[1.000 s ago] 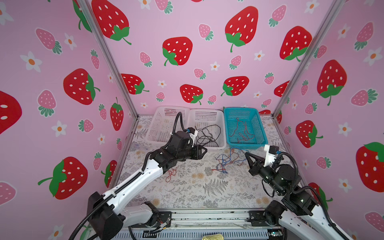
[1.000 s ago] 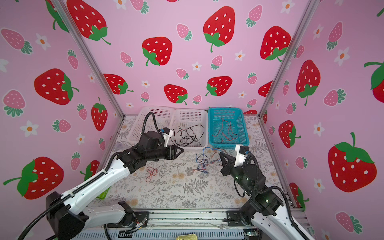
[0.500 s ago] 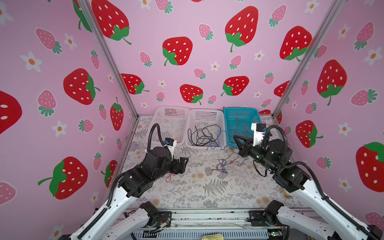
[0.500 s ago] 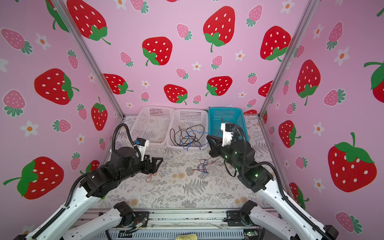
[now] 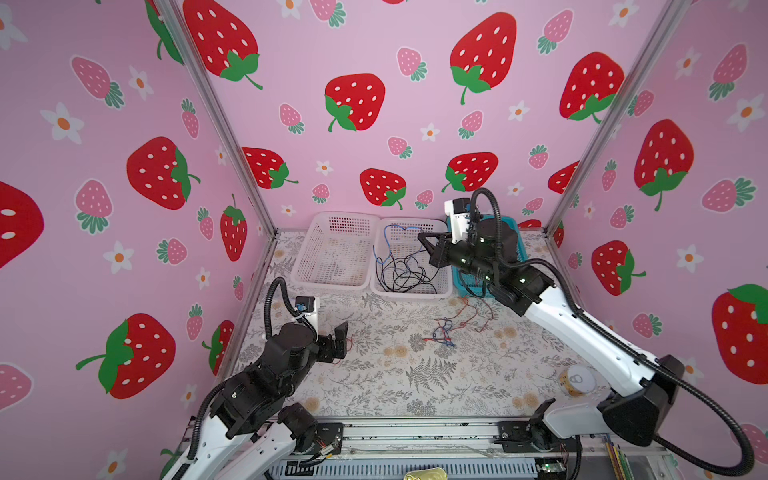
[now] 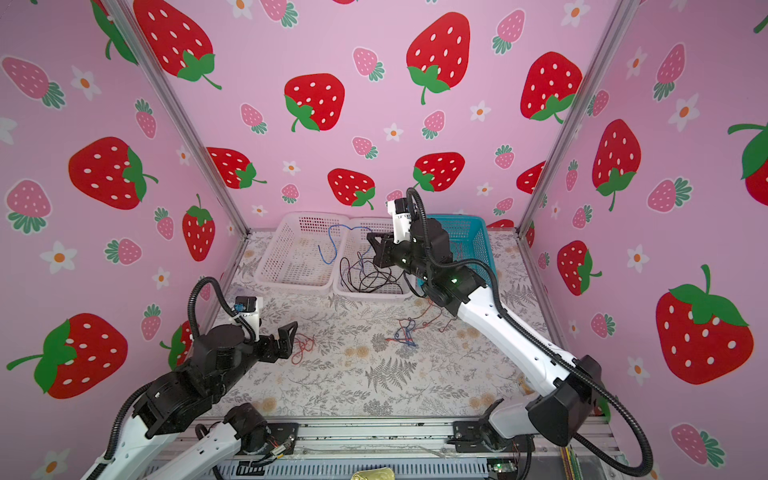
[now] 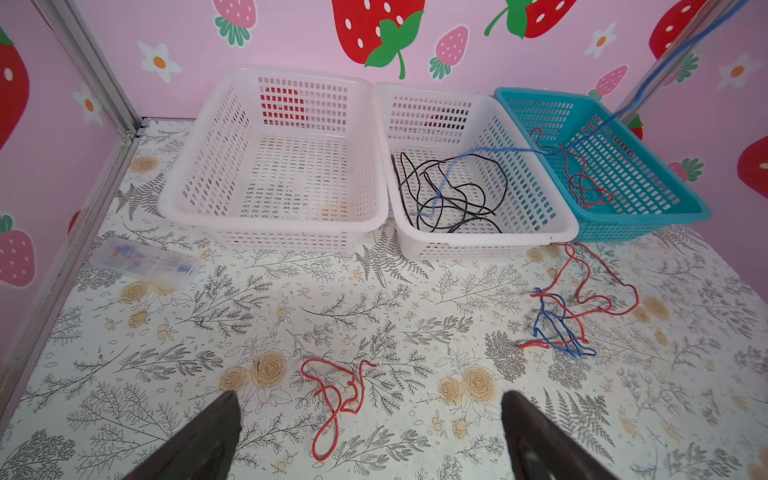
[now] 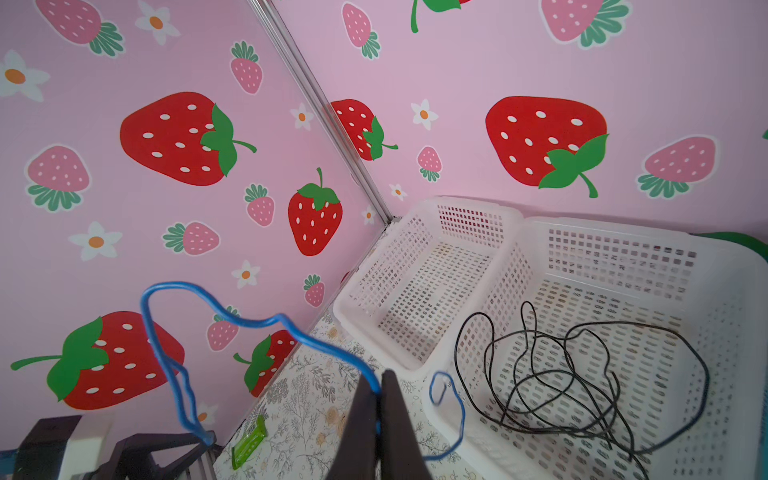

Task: Untangle the cables
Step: 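Lower the blue wire into the empty white basket and open the right gripper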

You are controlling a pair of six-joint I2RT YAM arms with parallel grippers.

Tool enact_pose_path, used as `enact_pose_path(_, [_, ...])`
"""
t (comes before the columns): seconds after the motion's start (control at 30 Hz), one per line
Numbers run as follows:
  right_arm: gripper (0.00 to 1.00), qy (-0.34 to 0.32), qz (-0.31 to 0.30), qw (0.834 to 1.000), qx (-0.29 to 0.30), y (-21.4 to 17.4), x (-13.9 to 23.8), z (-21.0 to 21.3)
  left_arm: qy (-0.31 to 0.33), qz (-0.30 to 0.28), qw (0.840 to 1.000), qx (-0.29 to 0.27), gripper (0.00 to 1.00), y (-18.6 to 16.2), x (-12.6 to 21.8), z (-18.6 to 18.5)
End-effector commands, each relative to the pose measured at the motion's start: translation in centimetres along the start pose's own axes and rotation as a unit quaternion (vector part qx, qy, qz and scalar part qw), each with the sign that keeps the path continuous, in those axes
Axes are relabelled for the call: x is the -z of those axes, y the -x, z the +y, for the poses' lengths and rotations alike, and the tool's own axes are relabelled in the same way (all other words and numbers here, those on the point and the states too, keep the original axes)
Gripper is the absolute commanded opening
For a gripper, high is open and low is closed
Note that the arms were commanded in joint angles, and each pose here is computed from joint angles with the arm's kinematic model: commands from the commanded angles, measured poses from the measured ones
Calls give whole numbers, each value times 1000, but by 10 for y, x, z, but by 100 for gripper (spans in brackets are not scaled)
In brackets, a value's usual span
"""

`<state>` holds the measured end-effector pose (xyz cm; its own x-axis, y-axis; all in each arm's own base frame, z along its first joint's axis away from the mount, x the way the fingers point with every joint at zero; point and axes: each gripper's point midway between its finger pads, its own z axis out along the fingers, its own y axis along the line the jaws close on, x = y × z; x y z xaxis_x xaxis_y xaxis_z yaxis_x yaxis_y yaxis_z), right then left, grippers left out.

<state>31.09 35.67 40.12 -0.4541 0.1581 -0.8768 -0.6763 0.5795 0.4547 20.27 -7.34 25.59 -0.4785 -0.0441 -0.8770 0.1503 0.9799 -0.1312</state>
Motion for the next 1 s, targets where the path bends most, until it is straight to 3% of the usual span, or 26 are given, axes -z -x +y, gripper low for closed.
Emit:
enact_pose_path(0.0, [0,30,-15,999,10,15,-25,14,35,-26,999,13,99,9,2,13])
enact_pose_path(0.23, [0,49,1,998,25,9,-92,13,42,-38,998,15,99,11,6,18])
enact_pose_path(0.37, [0,27,18,999,32,-2,-132,-2,44,-41,998,16,99,11,7,20])
enact_pose_path(0.63, [0,-48,75,994,56,-58,-217,-61,42,-37,998,14,99,10,5,18])
enact_pose_path(0.97, [0,-50,135,988,47,-143,-265,-102,38,-33,999,12,99,9,3,16])
